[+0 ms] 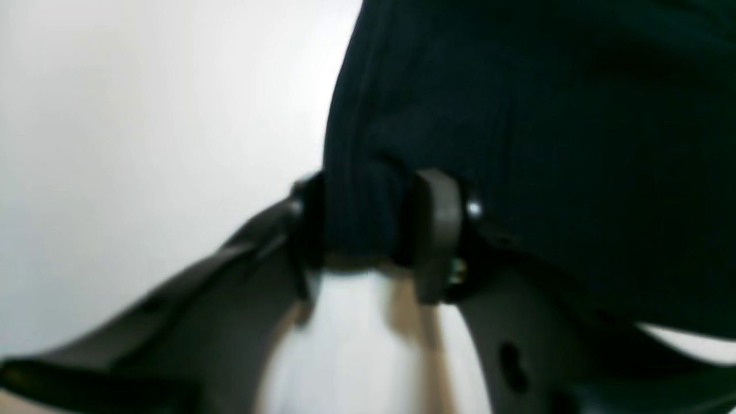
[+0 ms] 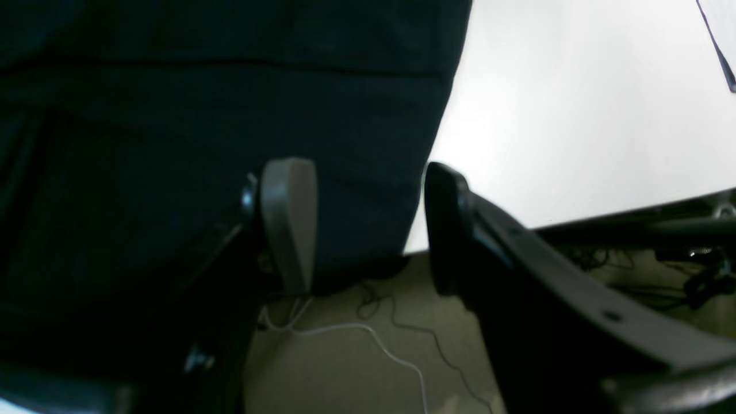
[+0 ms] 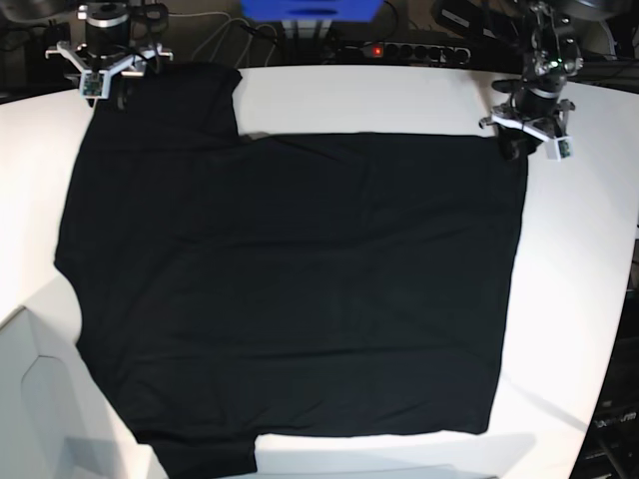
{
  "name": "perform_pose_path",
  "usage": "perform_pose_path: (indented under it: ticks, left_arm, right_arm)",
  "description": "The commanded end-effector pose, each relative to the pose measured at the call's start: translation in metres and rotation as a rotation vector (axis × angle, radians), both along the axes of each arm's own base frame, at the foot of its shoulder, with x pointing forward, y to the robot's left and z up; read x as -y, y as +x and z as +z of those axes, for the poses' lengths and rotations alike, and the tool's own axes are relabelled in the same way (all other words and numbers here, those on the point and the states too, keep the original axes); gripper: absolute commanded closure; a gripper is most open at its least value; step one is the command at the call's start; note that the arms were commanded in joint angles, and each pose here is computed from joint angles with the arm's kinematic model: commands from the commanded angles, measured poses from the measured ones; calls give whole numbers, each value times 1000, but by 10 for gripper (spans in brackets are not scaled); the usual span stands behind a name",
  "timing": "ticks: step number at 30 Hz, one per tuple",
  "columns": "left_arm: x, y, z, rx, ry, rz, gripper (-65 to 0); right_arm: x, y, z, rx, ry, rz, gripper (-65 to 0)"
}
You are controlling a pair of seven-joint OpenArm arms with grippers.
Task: Fold the T-shirt properly
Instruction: 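Lower both grippers onto the shirt's collar-side corners and pinch them, then lift the collar-side corners and carry them toward the hem with both grippers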
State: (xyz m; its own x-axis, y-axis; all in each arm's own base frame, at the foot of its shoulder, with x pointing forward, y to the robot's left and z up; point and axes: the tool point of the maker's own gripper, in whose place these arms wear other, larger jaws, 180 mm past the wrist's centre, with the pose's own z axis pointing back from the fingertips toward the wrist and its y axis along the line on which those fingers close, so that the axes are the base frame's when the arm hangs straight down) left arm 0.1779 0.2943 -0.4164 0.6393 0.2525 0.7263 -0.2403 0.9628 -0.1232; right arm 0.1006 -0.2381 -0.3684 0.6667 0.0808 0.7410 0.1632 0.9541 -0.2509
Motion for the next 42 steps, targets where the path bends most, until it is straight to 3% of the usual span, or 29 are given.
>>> perform_pose_path:
  ticks: [1,4,7,15,32,35,39,42]
  left_arm:
    - [-2,-2,2,-4,5,-9,-172]
    - [-1,-2,2,-4,4,-8,-70]
    - [-2,-2,2,-5,5,-5,0]
    - [-2,-2,1,-5,5,-1,-2]
    - [-4,-2,3,-5,11,-2,-2]
    - [-4,-2,3,-5,12,-3,-1]
    - [-3,0,5,1,14,-7,-1]
    - [-4,0,6,4,15,-5,-1]
  right_arm:
    - [7,0,8,16,-28,2,-310]
    - [20,5,12,30,-53,-22,-310]
    - [27,6,6,-19,-50,-43,-310]
    - [17,22,-11,-149,17,71,-309]
    - [23,-3,-66,-298,85,27,-298]
    - [14,-3,-69,-323,104,115,-221]
    - [18,-8,-66,-330,112,138,-24]
    - [25,-2,-62,-304,104,109,0]
